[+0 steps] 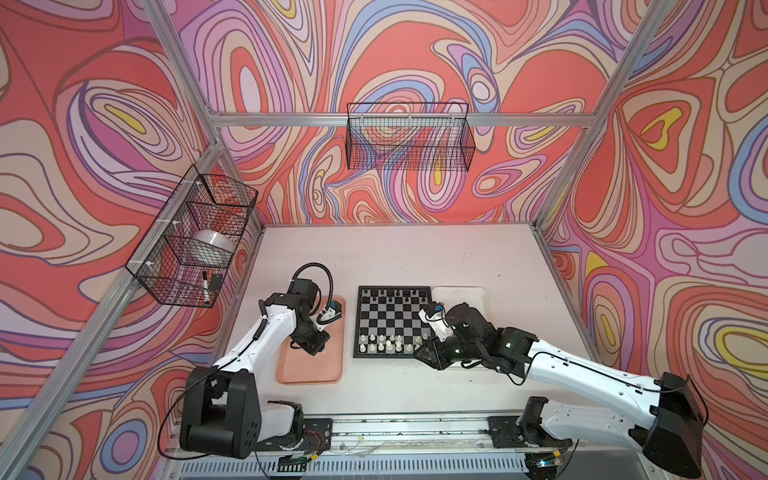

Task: Set up the chess pieces on the board
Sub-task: 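Raise the left gripper and swing it back over the pink tray, then lower the open left gripper onto the last white pawn in the tray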

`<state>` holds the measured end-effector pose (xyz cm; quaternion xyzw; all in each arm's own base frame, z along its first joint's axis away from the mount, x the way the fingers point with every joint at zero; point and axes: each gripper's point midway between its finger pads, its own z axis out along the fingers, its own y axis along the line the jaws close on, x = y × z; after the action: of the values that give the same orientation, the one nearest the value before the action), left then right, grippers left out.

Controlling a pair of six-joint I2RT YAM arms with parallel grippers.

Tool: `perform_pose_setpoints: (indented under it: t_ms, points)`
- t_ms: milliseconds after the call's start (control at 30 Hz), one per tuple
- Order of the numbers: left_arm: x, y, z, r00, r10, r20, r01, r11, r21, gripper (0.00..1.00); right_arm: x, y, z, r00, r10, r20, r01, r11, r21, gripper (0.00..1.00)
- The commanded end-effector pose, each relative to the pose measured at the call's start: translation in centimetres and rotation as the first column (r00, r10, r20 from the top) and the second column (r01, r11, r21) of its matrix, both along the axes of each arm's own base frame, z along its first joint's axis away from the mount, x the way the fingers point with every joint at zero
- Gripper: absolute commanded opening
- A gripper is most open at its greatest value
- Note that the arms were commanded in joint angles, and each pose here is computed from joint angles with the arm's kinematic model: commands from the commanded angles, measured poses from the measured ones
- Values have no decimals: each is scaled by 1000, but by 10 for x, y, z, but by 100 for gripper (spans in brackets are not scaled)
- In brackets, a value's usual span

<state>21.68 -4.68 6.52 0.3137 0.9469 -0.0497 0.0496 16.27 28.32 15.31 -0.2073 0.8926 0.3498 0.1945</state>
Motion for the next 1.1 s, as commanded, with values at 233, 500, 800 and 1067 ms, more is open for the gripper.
perform_pose_setpoints:
  t_ms: [233,500,800,1067]
  points:
    - [4,-3,-20,999,-36,-22,36,999,-18,30,4,0,13,999,-10,33,9,1000,22,33]
    - [1,0,-29,998,-48,-34,48,999,-3,28,5,1,13,999,-7,37,6,1000,16,33]
    - [4,0,-32,998,-48,-37,48,999,-1,24,6,1,11,999,-7,34,6,1000,13,33]
    - [5,-1,-34,998,-50,-37,50,999,-4,25,5,-1,11,999,-13,34,12,1000,16,33]
